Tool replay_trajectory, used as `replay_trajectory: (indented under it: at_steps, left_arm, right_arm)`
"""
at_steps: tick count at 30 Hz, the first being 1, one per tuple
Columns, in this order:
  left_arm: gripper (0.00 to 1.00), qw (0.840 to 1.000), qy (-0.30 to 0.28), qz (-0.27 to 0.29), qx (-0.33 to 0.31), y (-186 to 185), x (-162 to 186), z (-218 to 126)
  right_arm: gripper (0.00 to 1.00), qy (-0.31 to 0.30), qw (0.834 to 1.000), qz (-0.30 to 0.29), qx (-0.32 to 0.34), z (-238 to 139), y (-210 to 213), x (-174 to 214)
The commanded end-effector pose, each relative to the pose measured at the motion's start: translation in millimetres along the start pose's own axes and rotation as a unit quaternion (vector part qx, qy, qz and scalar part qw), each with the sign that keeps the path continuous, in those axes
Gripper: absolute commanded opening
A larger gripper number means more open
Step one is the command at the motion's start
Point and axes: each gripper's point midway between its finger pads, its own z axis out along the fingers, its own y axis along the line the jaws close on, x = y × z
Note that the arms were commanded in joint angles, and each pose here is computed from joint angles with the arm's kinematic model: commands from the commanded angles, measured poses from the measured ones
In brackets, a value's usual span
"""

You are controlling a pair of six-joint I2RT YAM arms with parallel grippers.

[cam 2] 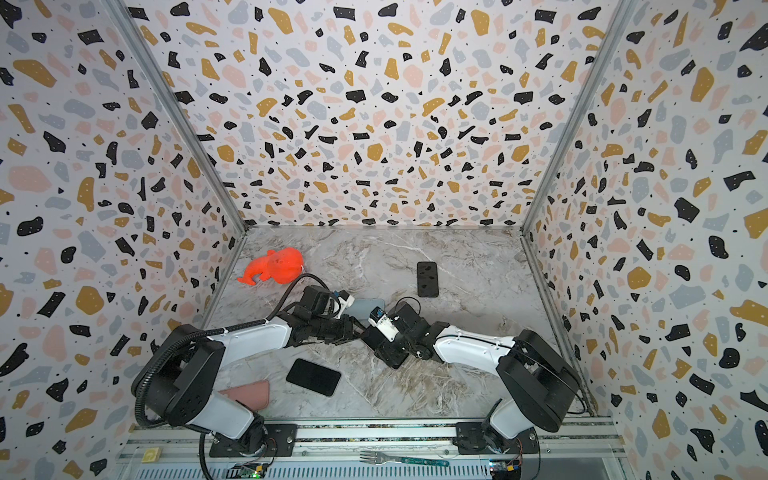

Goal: Put the phone into the phone case

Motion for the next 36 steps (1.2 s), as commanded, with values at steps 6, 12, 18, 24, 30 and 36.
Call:
replay_trajectory:
  at_steps: [6,12,18,24,30,36]
  left_arm:
    - [0.27,0.999,-0.005,0.011,0.038,-13.7,-4.6,1.3]
    - [0.17,0.999,-0.004,0.009,0.045,-15.5,-3.5,1.2]
    - [0.12,0.999,0.000,0.003,0.048,-10.9,0.8,4.7]
    - [0.04,0.999,0.000,0.002,0.046,-9.8,0.7,5.0]
    - [0.00,0.999,0.000,-0.001,0.044,-8.9,0.7,4.3]
    - [0.00,0.999,-0.005,-0.001,0.053,-13.5,-2.2,1.8]
  right_arm:
    - [0.58,-0.021,1.000,-0.001,0.003,-1.5,0.1,-16.2]
    - [0.58,-0.025,1.000,0.000,0.006,-1.7,-1.0,-19.4]
    - [0.58,-0.030,1.000,0.000,0.006,-1.9,-0.5,-24.0]
    - [0.60,-0.029,1.000,0.000,0.006,-1.5,-0.7,-24.3]
    - [0.69,-0.024,1.000,-0.003,0.014,-5.4,-2.8,-23.1]
    - [0.80,-0.035,0.999,-0.011,0.025,-21.6,-3.3,-30.5]
